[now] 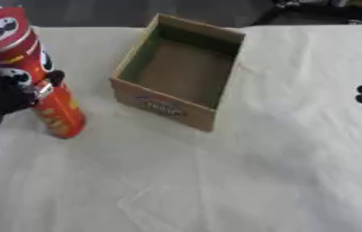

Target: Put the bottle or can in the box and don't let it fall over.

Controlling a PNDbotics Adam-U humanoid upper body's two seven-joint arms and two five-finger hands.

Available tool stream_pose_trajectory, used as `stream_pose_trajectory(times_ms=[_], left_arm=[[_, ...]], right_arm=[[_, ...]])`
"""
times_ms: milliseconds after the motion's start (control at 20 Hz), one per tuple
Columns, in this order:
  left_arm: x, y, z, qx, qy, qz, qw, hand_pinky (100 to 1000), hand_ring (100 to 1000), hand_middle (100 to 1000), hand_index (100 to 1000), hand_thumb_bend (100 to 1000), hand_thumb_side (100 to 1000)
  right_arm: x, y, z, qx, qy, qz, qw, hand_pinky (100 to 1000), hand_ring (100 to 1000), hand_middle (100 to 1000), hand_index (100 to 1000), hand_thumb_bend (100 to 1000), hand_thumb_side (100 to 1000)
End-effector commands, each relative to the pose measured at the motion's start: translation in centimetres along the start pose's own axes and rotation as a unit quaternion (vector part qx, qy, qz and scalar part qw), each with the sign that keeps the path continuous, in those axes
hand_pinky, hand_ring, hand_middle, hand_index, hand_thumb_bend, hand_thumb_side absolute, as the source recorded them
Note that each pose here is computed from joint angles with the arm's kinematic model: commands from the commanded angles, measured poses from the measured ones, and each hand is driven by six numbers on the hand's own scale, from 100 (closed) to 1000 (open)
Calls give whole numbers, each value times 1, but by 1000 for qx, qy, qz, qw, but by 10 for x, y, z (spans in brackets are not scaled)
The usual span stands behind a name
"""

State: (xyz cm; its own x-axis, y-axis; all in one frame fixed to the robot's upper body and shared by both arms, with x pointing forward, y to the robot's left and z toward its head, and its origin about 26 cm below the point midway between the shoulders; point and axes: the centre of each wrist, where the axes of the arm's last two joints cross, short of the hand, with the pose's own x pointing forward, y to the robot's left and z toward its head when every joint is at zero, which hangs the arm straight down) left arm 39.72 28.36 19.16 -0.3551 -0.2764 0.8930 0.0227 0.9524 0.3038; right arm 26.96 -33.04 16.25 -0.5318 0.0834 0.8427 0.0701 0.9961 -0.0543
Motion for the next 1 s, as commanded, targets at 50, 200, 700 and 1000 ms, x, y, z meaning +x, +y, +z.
stream_pose_trajectory(times_ms=[50, 200, 700, 1000], left_arm=[[4, 6, -3, 30, -3, 2, 1000, 499, 520, 222, 231, 100, 189], [5, 7, -4, 40, -6, 8, 999, 434, 467, 167, 190, 100, 226], [54, 3, -25, 16, -56, 52, 997, 421, 456, 163, 180, 100, 294], [94, -10, -44, -10, -91, 59, 994, 425, 458, 164, 180, 100, 258]], right_arm=[[8, -1, -4, 7, -14, 3, 1000, 748, 712, 839, 769, 344, 197], [8, -1, -4, 7, -13, 3, 1000, 747, 711, 839, 769, 340, 198], [9, -4, -3, 4, -14, 4, 1000, 746, 711, 839, 769, 340, 196], [10, -5, -5, 4, -17, 0, 1000, 746, 712, 839, 769, 337, 197]])
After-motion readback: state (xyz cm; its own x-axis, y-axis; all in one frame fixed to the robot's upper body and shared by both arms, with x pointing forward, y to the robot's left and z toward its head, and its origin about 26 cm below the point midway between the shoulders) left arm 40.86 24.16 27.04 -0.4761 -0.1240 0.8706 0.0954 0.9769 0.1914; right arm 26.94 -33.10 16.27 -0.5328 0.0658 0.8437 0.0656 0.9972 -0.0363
